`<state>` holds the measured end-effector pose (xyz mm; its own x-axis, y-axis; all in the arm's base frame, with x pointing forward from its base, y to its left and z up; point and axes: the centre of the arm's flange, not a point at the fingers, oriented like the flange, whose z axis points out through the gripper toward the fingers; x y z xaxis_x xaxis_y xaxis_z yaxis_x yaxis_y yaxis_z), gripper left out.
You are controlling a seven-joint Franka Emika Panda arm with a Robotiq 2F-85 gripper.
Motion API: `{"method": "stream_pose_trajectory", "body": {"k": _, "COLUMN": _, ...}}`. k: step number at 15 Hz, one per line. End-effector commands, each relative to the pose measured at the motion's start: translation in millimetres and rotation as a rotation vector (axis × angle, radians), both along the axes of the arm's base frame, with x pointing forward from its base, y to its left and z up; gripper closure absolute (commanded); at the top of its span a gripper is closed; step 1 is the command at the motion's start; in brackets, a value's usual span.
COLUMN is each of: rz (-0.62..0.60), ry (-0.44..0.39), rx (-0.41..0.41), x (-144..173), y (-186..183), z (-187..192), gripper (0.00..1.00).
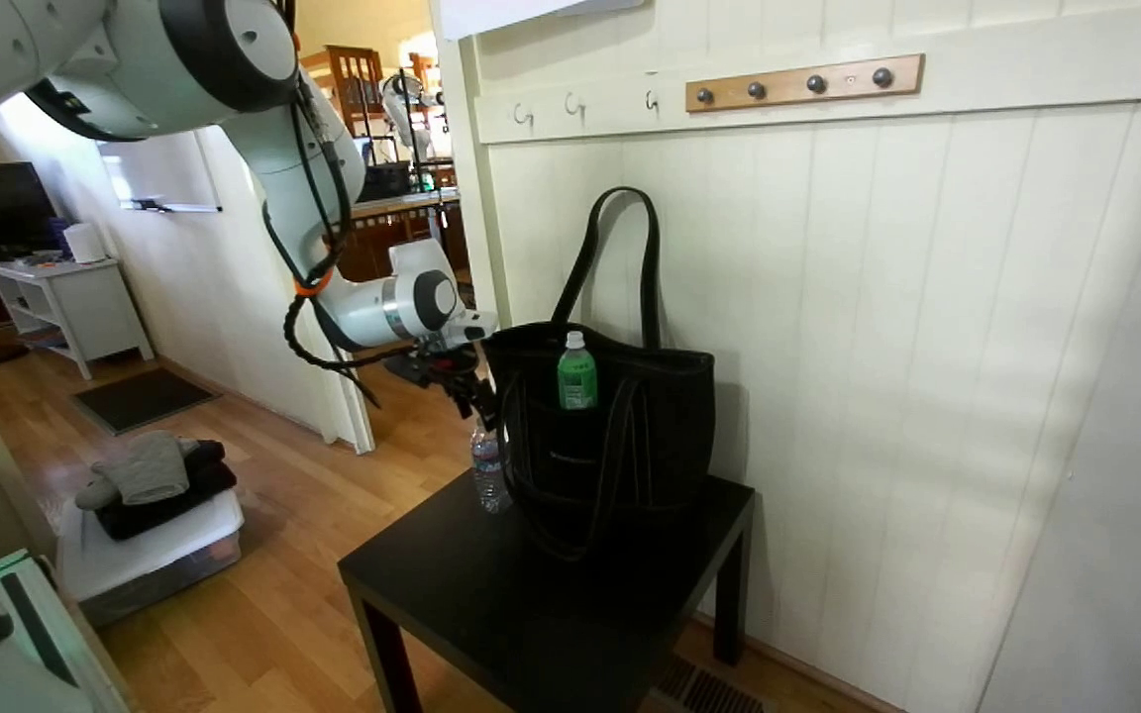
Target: Put the bottle in the bag
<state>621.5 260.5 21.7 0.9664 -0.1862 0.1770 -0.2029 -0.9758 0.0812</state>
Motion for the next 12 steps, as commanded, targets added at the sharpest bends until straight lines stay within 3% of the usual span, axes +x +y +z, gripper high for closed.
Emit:
{"method": "stream_pose_trajectory", "body": {"k": 1, "rz": -0.018, "ry": -0.023, "rx": -0.003, "x": 2.8, "y": 6.1, "z": -7.5, "gripper": 0.3}}
{"method": "stream_pose_trajectory", "body": {"k": 2, "rz": -0.019, "ry": -0.024, "rx": -0.004, "x": 2.7, "y": 6.4, "z": -7.4, "gripper": 0.28}}
{"method": "stream_pose_trajectory", "body": {"k": 3, "rz": -0.02, "ry": -0.024, "rx": -0.003, "x": 2.5, "y": 6.5, "z": -7.3, "gripper": 0.17}}
{"method": "stream_pose_trajectory", "body": {"k": 4, "rz": -0.02, "ry": -0.025, "rx": -0.004, "x": 2.5, "y": 6.7, "z": -7.4, "gripper": 0.14}}
{"method": "stream_pose_trajectory", "body": {"k": 5, "rz": -0.021, "ry": -0.026, "rx": -0.004, "x": 2.4, "y": 7.2, "z": -7.4, "gripper": 0.2}}
{"method": "stream_pose_trajectory", "body": {"k": 6, "rz": -0.02, "ry": -0.027, "rx": -0.004, "x": 2.4, "y": 7.4, "z": -7.4, "gripper": 0.44}}
{"method": "stream_pose_trajectory", "body": {"k": 8, "rz": -0.02, "ry": -0.027, "rx": -0.007, "x": 2.4, "y": 7.9, "z": -8.1, "gripper": 0.51}}
{"method": "stream_pose_trajectory", "body": {"k": 12, "rz": -0.018, "ry": -0.03, "rx": -0.01, "x": 2.7, "y": 8.9, "z": -8.1, "gripper": 0.83}}
